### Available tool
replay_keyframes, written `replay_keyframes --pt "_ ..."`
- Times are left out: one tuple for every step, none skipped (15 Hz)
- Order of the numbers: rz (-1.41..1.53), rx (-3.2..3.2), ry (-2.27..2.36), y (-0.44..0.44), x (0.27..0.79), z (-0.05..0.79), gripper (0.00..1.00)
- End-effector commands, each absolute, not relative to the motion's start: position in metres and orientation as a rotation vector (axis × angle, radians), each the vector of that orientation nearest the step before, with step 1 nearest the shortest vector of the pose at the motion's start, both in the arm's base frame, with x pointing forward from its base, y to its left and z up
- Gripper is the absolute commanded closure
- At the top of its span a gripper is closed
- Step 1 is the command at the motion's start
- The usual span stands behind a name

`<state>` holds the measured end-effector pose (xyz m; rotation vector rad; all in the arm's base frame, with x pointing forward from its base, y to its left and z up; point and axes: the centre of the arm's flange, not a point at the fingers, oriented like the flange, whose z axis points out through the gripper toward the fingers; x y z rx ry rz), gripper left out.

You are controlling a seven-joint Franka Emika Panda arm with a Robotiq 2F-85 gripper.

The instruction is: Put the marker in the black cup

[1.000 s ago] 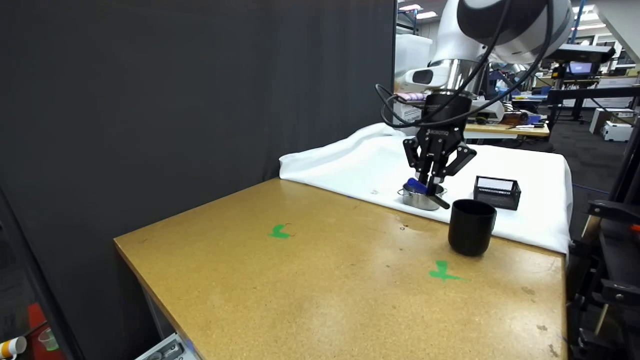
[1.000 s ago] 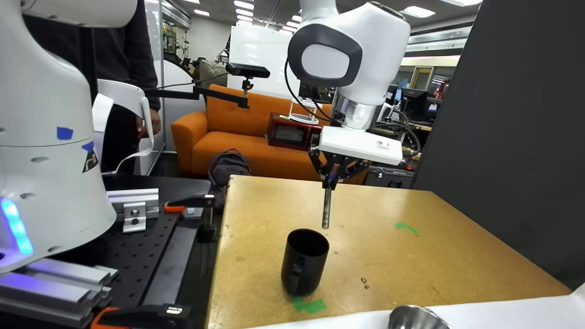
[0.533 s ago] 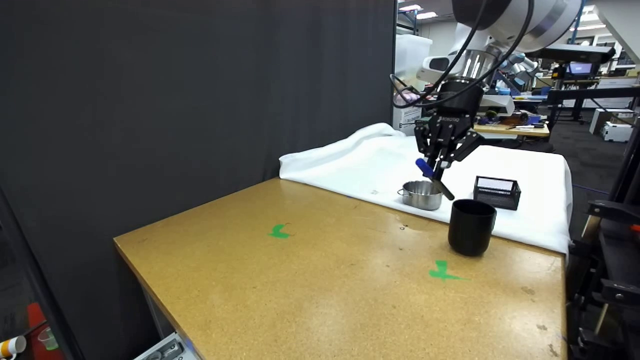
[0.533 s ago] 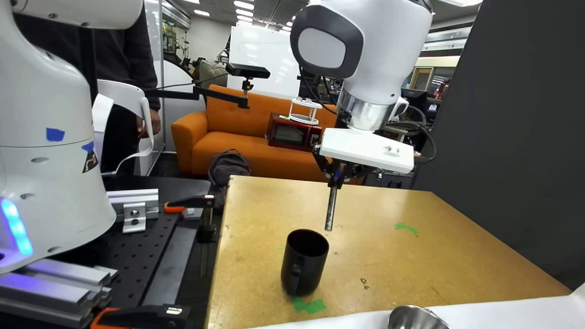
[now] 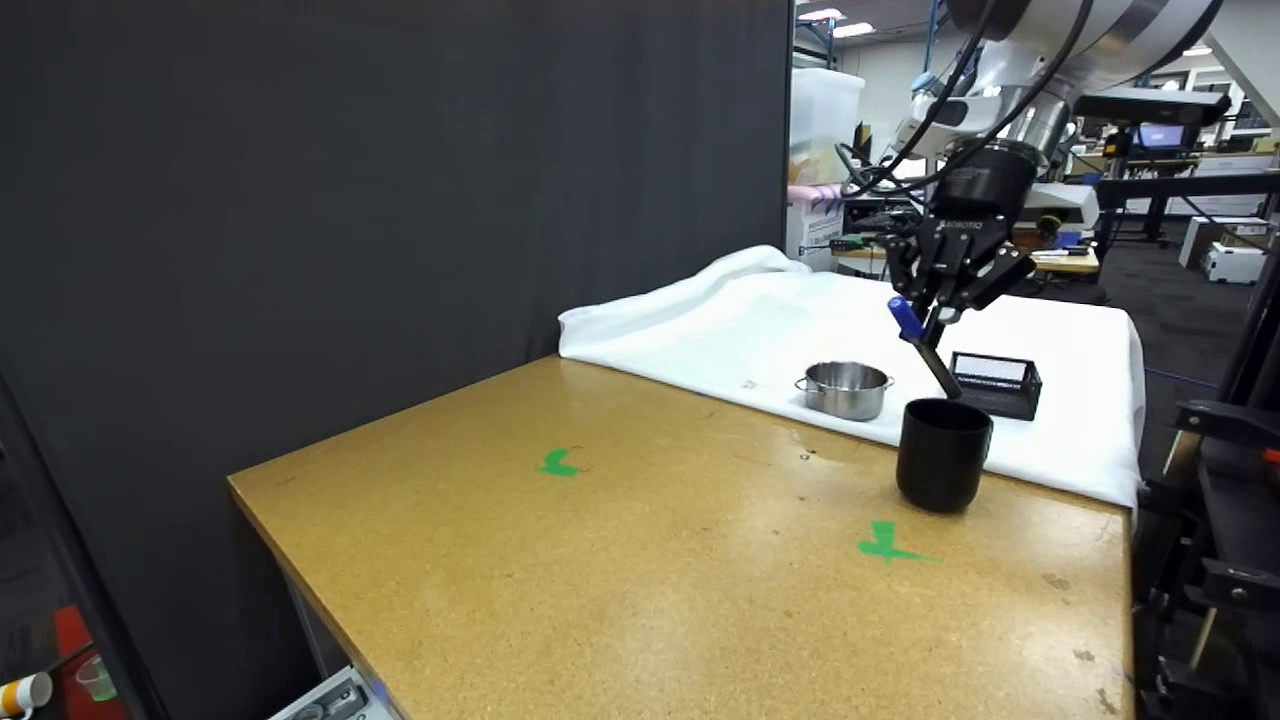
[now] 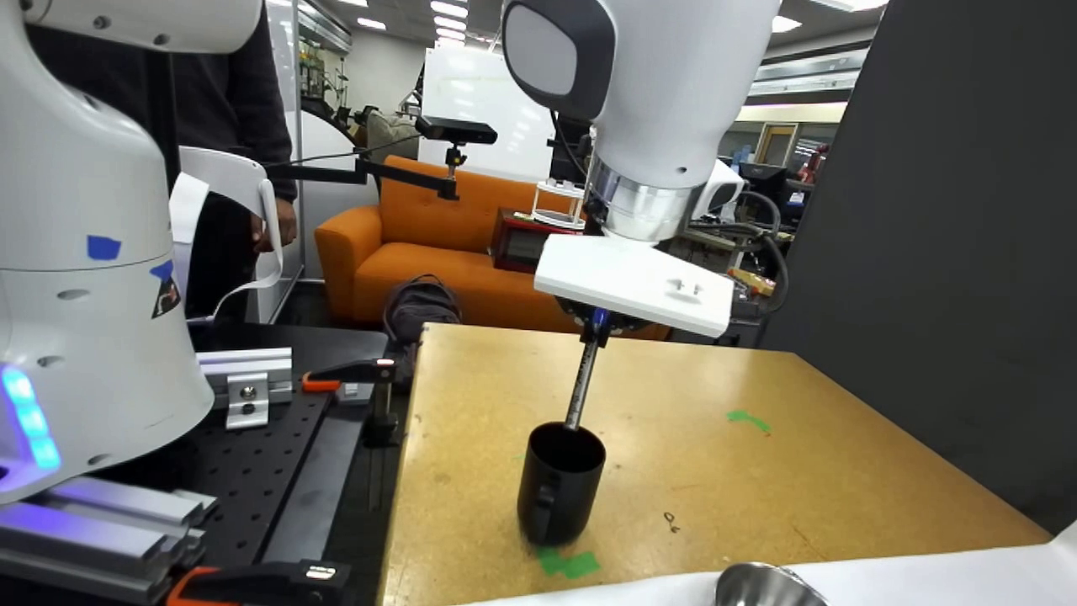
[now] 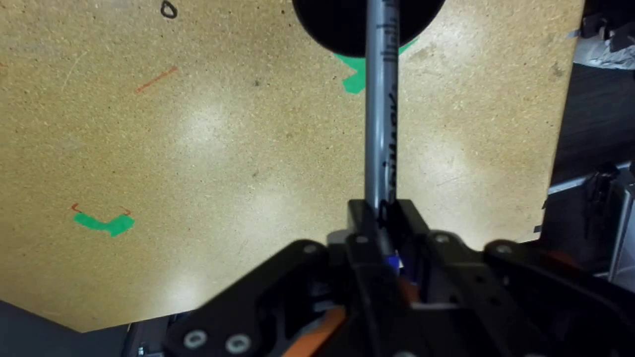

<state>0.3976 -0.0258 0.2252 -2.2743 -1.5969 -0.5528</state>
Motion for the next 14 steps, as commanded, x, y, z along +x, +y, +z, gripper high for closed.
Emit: replay_keyframes --pt "-0.611 -2.232 -1.584 -0.049 0.378 0.217 0.96" --pt "-0.621 -2.220 -1.578 -0.058 0.378 0.212 0.96" --pt "-0.622 -2.209 -1.585 -0.058 0.377 0.207 0.96" --pt "-0.623 -2.193 -1.591 -0.059 0.378 0.205 0.96" --pt "-0.626 -2.176 -1.596 -0.059 0.381 0.202 0.96" --pt "-0.622 -2.161 -1.608 -0.056 0.382 0.200 0.96" --pt "-0.619 -2.145 -1.618 -0.052 0.385 0.199 0.96" --pt "-0.614 -2.133 -1.630 -0.047 0.387 0.199 0.96" --pt "-0.613 -2.122 -1.638 -0.044 0.389 0.198 0.96" --pt "-0.611 -2.111 -1.646 -0.040 0.391 0.197 0.96" --pt "-0.611 -2.102 -1.651 -0.041 0.390 0.202 0.96" --pt "-0.619 -2.093 -1.647 -0.041 0.391 0.199 0.96" --pt "-0.632 -2.086 -1.639 -0.043 0.394 0.190 0.96" --pt "-0.641 -2.081 -1.631 -0.045 0.394 0.186 0.96"
